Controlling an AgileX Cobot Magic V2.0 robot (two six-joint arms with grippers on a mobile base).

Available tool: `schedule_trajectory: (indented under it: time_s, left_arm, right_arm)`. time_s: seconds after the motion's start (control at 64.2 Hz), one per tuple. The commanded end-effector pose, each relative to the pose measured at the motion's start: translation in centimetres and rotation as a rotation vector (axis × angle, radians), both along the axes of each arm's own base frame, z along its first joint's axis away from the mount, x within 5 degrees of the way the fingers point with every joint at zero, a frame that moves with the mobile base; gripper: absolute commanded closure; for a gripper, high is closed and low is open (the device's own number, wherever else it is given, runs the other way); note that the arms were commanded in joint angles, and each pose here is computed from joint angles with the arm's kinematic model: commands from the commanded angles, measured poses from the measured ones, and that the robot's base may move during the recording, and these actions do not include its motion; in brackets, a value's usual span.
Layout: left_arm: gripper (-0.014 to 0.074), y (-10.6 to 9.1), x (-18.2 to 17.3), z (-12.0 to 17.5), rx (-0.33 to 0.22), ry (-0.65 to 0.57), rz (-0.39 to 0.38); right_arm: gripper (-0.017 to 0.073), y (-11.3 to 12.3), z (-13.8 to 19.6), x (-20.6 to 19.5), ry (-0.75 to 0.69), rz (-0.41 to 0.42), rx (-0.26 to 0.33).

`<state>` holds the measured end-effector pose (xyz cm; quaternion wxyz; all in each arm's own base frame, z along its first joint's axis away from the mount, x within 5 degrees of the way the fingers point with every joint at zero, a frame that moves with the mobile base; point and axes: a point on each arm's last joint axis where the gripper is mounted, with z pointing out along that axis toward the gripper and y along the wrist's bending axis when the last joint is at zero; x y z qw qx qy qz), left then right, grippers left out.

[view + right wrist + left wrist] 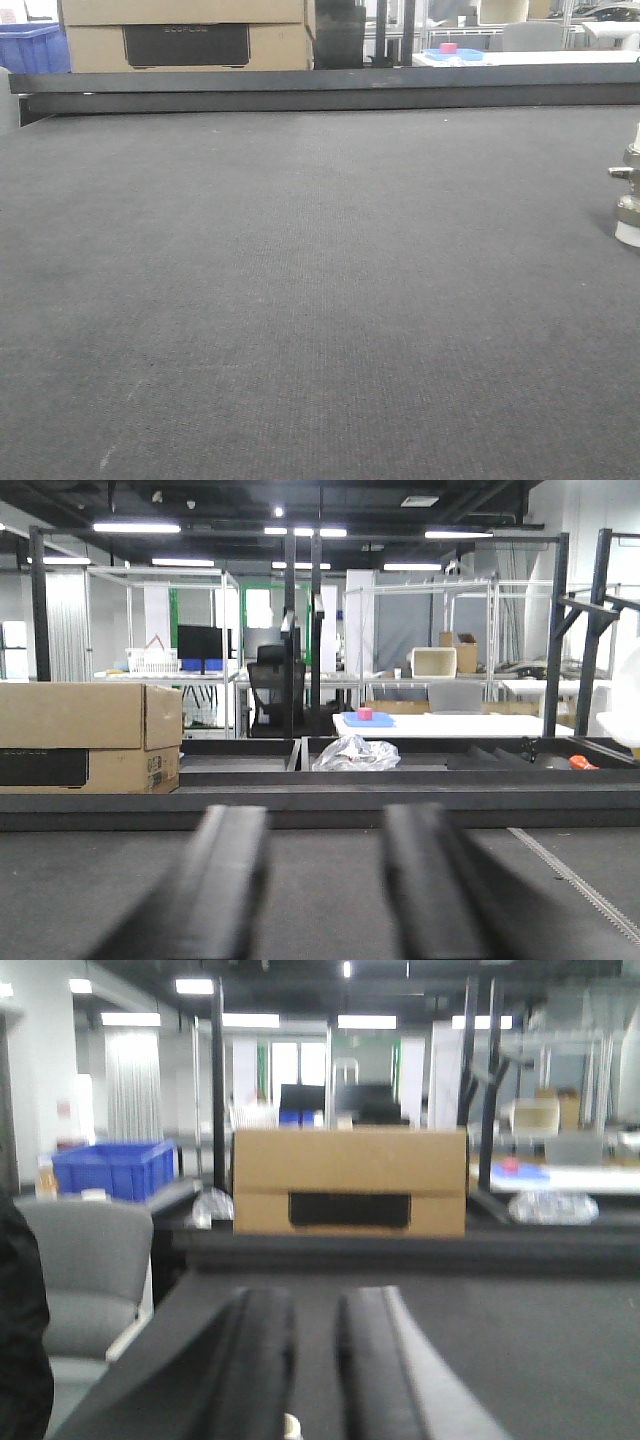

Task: Place valve from conveyor to right shelf box
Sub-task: 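Lower both grippers toward the two white-capped brass valves on the conveyor, then close the right gripper around the white cap of one valve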

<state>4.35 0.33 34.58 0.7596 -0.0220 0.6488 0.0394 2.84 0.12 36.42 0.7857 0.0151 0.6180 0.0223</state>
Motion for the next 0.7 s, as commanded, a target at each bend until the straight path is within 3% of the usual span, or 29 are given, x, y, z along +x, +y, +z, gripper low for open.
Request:
schedule_trajectory:
  time_s: [0.0, 0.125, 0.218, 0.342, 0.467, 0.685]
  left_arm:
    - [0.0296, 0.1, 1.1, 1.7, -0.013, 0.121, -0.003]
    - [0.0098, 0.2, 2.9, 3.6, -0.027, 0.217, -0.009]
    - [-0.0018, 0.3, 4.5, 4.6, -0.033, 0.285, -0.013]
    - [-0.0005, 0.0, 5.7, 5.8, -0.027, 0.307, -0.057]
    - [-0.0005, -0.4, 6.6, 6.2, -0.008, 0.321, -0.095]
    - [-0.0005, -0.8, 7.2, 6.0, -0.002, 0.341, -0.129]
  right_arm:
    - [0.0158, 0.0, 1.1, 1.1, 0.035, -0.001, 0.001]
    - [-0.0013, -0.1, 0.9, 3.2, 0.122, -0.01, -0.019]
    - [-0.0009, -0.2, 0.6, 4.7, 0.181, -0.018, -0.037]
    - [-0.0009, -0.1, 0.4, 7.2, 0.362, -0.007, -0.04]
    - [-0.0009, 0.5, 0.7, 10.5, 0.582, 0.05, -0.108]
    - [-0.0009, 2.1, 1.9, 17.4, 0.924, 0.136, -0.147]
